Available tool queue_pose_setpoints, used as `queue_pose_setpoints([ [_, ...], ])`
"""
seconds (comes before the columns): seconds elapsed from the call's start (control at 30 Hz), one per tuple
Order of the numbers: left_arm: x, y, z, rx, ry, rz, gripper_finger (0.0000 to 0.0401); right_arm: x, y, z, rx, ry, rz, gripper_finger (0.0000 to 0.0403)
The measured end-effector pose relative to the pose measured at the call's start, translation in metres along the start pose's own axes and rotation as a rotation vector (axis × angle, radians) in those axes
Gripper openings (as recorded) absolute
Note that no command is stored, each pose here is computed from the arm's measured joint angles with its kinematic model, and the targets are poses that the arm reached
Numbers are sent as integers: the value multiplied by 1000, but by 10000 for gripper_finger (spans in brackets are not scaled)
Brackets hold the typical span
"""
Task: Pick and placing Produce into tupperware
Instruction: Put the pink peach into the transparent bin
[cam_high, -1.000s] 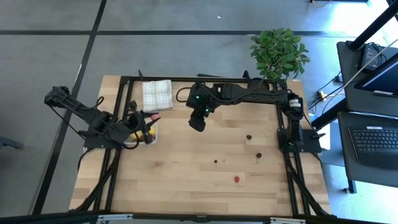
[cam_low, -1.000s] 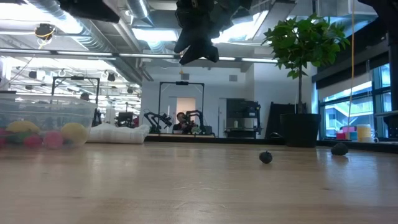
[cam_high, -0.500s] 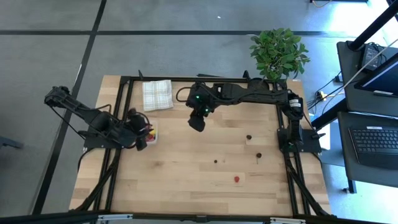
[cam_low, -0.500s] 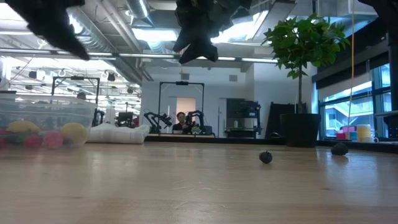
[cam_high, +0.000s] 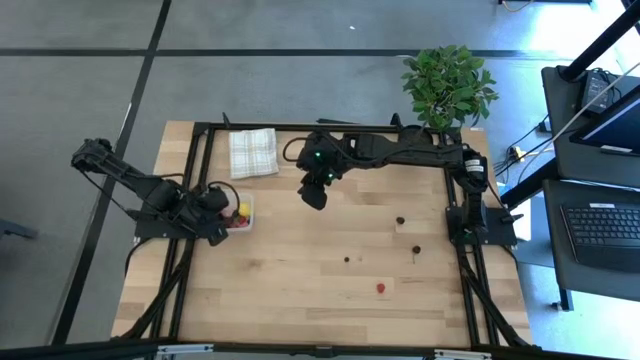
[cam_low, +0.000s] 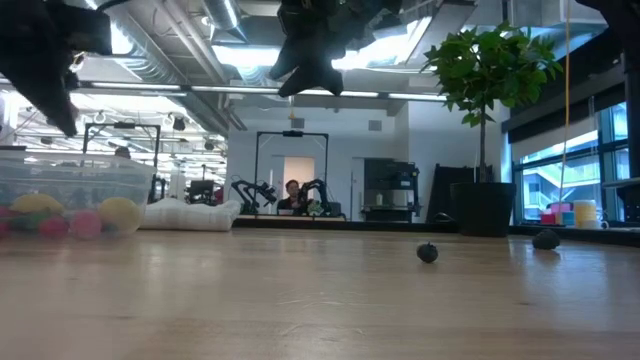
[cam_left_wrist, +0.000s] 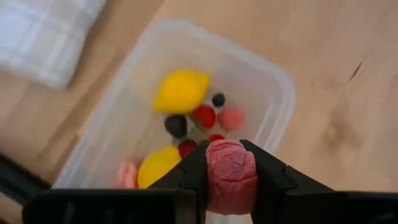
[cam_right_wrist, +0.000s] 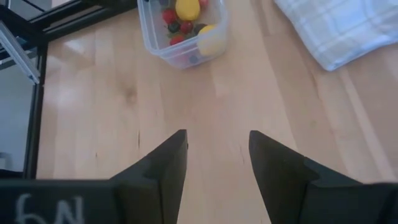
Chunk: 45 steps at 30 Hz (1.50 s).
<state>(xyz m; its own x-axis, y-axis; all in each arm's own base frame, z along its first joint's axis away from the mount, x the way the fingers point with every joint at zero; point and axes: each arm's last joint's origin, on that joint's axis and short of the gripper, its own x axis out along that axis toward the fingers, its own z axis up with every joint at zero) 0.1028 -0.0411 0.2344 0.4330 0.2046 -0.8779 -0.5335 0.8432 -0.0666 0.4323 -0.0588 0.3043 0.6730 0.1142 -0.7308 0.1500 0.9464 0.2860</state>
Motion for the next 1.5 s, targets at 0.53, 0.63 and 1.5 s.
queue_pose_setpoints([
  [0.53,9,-1,-4,-140,139,102,74,0,0,1,-28,-8,-5,174],
  [0.63,14,-3,-2,-152,169,129,66,0,0,1,-28,-8,-5,174],
  [1.5,55,-12,27,-398,195,235,83,0,0,-1,-22,9,-8,174],
])
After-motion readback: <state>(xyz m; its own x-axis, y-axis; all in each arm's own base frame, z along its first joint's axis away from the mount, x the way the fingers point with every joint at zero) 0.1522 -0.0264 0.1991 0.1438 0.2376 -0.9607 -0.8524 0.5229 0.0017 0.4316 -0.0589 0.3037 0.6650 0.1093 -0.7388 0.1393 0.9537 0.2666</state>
